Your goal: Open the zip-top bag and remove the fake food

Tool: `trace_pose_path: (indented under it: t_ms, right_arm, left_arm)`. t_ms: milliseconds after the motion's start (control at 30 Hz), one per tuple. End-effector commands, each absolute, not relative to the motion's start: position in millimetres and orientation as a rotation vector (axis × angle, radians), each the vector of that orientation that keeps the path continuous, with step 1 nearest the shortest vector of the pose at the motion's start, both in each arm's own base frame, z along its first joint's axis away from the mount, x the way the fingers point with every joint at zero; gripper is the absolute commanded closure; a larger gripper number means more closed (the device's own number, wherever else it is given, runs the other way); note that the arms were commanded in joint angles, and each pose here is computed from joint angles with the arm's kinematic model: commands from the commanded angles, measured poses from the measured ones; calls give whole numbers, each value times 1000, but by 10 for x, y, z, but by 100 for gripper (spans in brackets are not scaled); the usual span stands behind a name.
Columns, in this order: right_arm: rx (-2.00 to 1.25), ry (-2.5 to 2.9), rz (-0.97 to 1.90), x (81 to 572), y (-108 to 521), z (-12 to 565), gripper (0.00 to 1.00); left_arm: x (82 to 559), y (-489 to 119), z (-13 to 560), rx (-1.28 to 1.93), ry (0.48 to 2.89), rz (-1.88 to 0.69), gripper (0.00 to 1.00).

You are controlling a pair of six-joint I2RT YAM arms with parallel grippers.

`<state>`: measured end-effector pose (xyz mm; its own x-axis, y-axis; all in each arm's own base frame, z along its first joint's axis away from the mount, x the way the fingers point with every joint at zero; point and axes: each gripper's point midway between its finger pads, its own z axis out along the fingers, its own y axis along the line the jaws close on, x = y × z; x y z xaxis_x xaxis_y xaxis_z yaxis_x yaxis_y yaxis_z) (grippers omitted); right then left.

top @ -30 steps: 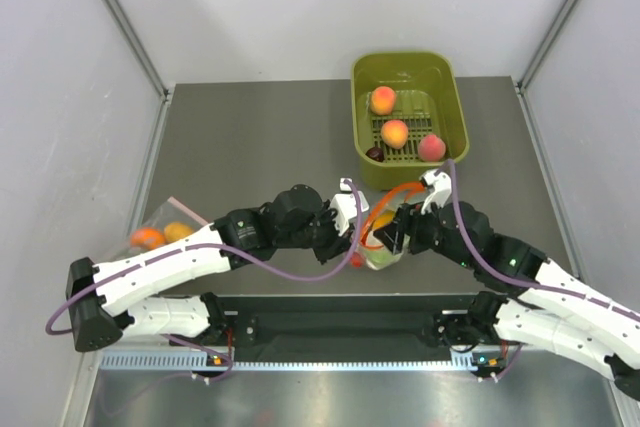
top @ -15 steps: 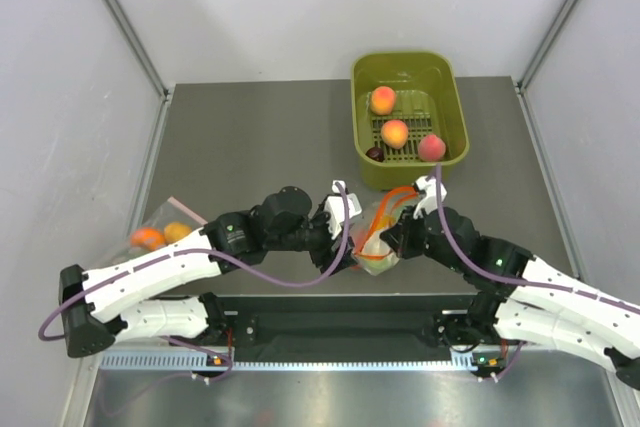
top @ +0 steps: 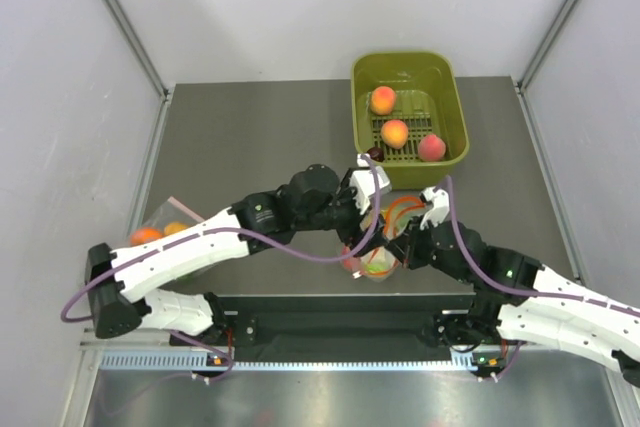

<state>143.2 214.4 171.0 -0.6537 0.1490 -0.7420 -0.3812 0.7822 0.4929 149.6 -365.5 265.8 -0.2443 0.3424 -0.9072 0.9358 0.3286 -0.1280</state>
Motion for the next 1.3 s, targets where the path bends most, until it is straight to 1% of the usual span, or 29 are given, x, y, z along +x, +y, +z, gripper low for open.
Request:
trace_pose_path:
  t_ms: [0,200,300,333,367,400,433,467,500,533,600,900,1067,1267]
  right_arm:
    - [-153,2109,829,1423,2135,1793,100]
    - [-135,2092,829,1409,2059,1831,100]
    - [-124,2097,812,1408,2009,1810,100]
    - [-116,2099,806,1412,1995,1802,100]
    - [-115,2103,799,1409,1980,1791,100]
    - [-108,2102,797,1412,1969,1796,100]
    - [-101,2106,791,1413,1958,1786,100]
    - [-98,2110,790,1406,1949,1778,100]
    - [-90,2122,777,1405,1928,1749,100]
    - [-85,2129,769,1403,1917,1736,100]
    - [-76,2144,749,1408,1894,1710,100]
    - [22,2292,650,1338,1825,1430,100]
    - [107,2308,598,1350,1756,1458,100]
    - [93,2295,587,1375,1834,1484,100]
  left_arm:
    - [1567,-3849,2828,1111,1731,-940,14]
    - [1675,-3950,2435,1149,1859,-860,14]
    - [1735,-3947,2237,1148,1919,-802,16]
    - [1784,-3931,2144,1142,1945,-760,27]
    - [1811,-3901,2097,1140,1960,-732,41]
    - [1825,-3871,2026,1143,1977,-707,52]
    - [1877,-3834,1973,1128,1990,-659,79]
    - [1929,-3788,1932,1109,2002,-613,90]
    - [1953,-3707,1846,1094,2039,-563,98]
    - [1983,-3653,1832,1080,2049,-530,100]
    - [2043,-3544,1822,1048,2060,-457,100]
    - [2351,-2965,2197,824,1998,-173,100]
    - [2520,-2691,2359,718,1998,-108,100]
    - [2497,-2470,2556,648,1966,-92,100]
